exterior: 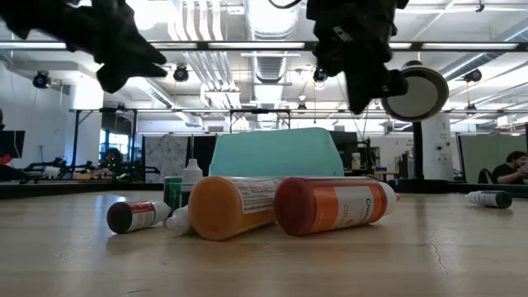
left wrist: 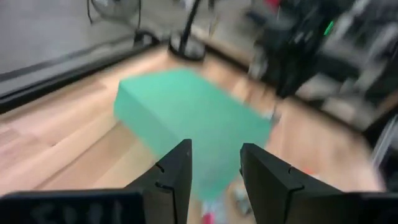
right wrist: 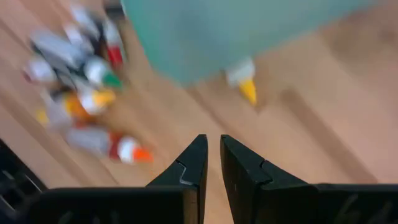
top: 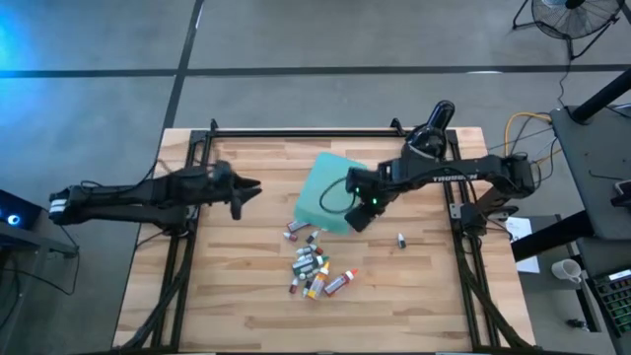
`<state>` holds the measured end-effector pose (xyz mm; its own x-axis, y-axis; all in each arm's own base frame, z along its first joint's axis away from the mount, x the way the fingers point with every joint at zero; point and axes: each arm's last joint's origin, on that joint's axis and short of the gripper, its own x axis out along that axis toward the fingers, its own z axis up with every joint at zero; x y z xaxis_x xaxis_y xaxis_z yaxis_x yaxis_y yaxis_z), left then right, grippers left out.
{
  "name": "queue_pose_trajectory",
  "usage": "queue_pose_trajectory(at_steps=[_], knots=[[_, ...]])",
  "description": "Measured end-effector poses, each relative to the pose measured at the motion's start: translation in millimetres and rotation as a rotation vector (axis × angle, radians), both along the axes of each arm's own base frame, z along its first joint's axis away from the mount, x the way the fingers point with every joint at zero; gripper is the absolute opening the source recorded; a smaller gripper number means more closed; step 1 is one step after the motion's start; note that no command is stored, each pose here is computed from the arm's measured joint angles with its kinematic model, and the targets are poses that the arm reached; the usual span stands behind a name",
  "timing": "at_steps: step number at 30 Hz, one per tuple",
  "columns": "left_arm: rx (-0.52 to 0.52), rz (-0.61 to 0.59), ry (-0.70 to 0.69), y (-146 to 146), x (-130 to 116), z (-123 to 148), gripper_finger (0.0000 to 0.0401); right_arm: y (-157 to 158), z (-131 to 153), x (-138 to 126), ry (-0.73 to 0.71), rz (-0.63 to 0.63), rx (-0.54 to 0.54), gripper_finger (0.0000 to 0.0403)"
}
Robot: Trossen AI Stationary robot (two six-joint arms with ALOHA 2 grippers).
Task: Pick & Place food coloring
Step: Prepare the green bin
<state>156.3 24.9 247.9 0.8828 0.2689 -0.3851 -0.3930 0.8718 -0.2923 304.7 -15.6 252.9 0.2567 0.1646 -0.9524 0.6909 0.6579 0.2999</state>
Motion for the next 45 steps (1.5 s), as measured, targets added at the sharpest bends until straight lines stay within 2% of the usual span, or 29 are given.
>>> queue_pose_trajectory(at_steps=[4, 8, 12, 18, 24, 30, 34, 45], knots=[[0.049, -0.021, 0.141, 11.7, 21.7, 1.3, 0.011, -2.1, -16.5, -10.7, 0.147, -0.073, -0.052, 0.0038], [-0.022, -0.028, 0.202, 34.2, 43.7, -2.2, 0.011, -6.1, -32.3, -16.3, 0.174, -0.152, -0.013, 0.0038], [-0.104, 0.001, 0.281, 58.0, 56.1, -15.9, 0.011, -8.3, -50.4, -20.2, 0.171, -0.178, 0.016, 0.0038], [-0.023, -0.067, 0.264, 69.0, 71.6, -4.1, 0.011, -4.1, -75.7, -26.9, 0.215, -0.153, 0.078, 0.0038], [-0.011, -0.08, 0.287, 73.8, 82.6, -4.9, 0.011, -4.5, -73.8, -28.5, 0.182, -0.1, 0.037, 0.0038], [-0.012, -0.086, 0.307, 75.2, 86.1, -8.7, 0.011, -6.3, -60.5, -16.9, 0.062, -0.015, -0.001, 0.0041], [0.001, -0.094, 0.311, 75.0, 85.6, -8.3, 0.011, -5.6, -50.0, -12.5, 0.013, 0.022, 0.017, 0.007], [0.034, -0.107, 0.304, 74.7, 83.7, -4.8, 0.011, -9.6, -36.3, -9.5, -0.039, 0.042, -0.051, 0.0221]])
